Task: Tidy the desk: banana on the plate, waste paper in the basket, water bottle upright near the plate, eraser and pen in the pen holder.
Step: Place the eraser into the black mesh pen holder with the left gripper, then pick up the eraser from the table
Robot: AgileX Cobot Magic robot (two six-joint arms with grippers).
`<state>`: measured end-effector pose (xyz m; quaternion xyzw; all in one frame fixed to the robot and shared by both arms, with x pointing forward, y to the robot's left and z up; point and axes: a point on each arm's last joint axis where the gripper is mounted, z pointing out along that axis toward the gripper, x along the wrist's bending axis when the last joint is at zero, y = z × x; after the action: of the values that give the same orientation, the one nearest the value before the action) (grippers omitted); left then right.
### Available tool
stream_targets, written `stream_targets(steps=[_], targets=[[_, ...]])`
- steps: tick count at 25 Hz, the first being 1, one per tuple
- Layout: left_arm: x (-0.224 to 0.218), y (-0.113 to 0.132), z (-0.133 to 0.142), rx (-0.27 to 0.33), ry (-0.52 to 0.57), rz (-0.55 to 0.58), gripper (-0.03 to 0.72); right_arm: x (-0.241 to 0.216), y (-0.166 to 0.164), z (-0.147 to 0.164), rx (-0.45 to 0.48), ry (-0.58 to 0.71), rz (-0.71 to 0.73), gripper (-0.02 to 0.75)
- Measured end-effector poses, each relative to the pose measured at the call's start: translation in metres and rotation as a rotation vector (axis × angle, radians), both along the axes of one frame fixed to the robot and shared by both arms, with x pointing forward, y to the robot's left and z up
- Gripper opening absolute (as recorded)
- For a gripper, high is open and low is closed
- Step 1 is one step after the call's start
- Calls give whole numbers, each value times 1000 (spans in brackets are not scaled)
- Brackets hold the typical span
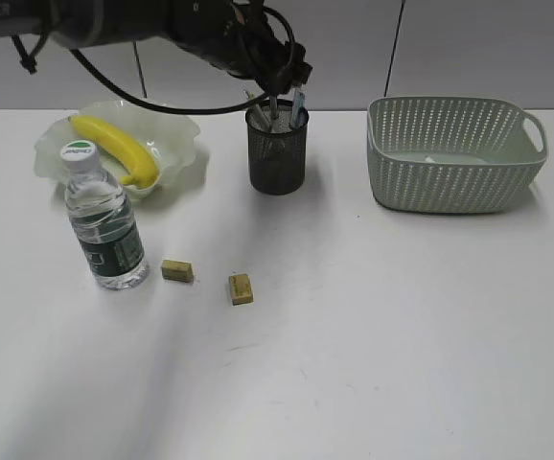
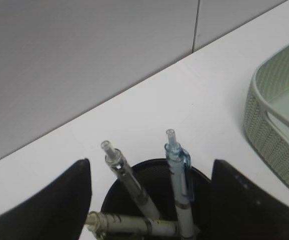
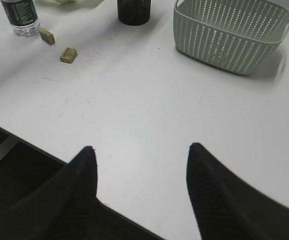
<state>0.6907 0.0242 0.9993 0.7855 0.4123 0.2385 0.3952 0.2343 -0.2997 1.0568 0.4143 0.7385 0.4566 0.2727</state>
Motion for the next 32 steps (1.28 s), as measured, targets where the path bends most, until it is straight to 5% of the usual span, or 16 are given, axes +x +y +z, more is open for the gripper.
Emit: stream_targets(steps=[8,20,27,32], targets=[[-33,21,94,-22,-46,2,561,0,0,0,0,0,0,454],[-160,100,230,78,123,14,518,0,0,0,0,0,0,454],[-243,158,299,-29,-22,99,510,2,1,0,-8,15,0,454],[-304,195,309,-80,-91,103,464,8,4,0,-28,49,0,454]])
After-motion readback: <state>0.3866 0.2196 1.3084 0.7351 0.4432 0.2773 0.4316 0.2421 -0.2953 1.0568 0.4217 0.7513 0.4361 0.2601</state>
